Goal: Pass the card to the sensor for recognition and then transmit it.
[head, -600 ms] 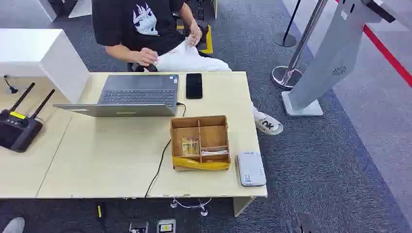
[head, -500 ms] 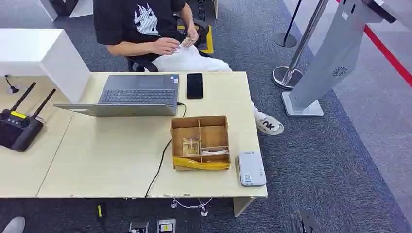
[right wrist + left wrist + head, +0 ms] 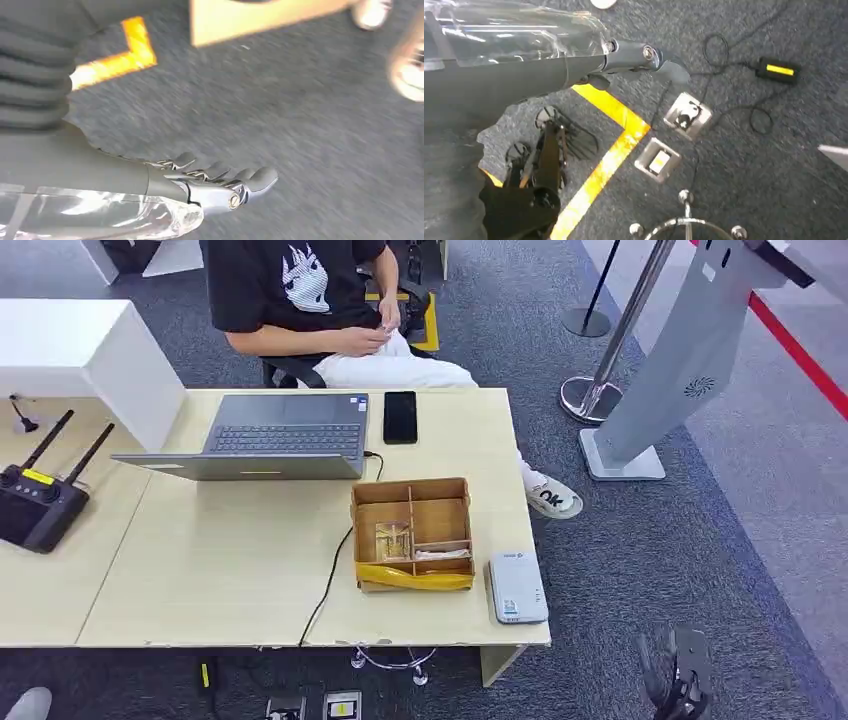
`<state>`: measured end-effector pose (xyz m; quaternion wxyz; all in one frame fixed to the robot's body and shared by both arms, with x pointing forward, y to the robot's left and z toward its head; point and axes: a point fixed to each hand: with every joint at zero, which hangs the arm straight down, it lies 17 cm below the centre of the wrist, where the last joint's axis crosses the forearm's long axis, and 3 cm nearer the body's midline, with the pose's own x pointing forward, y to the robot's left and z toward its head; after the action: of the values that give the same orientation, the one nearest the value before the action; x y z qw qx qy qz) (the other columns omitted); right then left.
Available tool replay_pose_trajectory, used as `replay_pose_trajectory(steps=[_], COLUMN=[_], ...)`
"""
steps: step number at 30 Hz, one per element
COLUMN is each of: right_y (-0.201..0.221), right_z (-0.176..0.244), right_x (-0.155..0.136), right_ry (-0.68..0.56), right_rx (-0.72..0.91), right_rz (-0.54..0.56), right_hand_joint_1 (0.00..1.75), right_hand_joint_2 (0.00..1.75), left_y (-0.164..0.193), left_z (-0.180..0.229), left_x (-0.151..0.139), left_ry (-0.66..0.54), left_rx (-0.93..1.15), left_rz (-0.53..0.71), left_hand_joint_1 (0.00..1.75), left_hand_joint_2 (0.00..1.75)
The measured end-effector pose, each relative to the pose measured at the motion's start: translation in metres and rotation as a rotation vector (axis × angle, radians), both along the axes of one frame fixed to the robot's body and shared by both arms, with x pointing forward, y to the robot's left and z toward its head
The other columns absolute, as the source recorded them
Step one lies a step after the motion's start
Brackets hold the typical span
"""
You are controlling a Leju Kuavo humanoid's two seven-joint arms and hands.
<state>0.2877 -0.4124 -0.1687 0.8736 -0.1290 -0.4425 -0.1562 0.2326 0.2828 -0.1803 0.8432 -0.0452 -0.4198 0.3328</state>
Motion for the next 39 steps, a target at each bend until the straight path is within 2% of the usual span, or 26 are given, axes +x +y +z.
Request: replay_pose_trajectory(steps=[9,16,29,39], right_y=[-0.033,-0.018,0.072,0.168], right_z=[0.062,0.12,0.235,0.32], right_x=[0.065,0.121,0.207,0.24], right_ry=[-0.073,-0.145,-0.311,-0.464], right_rx=[-0.242,-0.426,-0.757,-1.027], right_rz=[0.089,0.227,0.486,0.648], right_hand_joint_1=[0.0,0.0,0.0,0.0], right_hand_joint_2=[1.75,1.75,1.75,1.75], left_y=[-0.019,-0.037,-0.073,-0.098], left_z=[0.011,0.022,0.042,0.057], left_x=[0.018,0.034,0.062,0.081], left_ry=[-0.054,-0.099,-0.175,-0.223], left_rx=[-0.052,-0.1,-0.185,-0.235], left_rz=[-0.003,-0.029,-0.097,-0.148], left_hand_joint_1=[0.0,0.0,0.0,0.0], left_hand_joint_2=[1.75,1.75,1.75,1.75])
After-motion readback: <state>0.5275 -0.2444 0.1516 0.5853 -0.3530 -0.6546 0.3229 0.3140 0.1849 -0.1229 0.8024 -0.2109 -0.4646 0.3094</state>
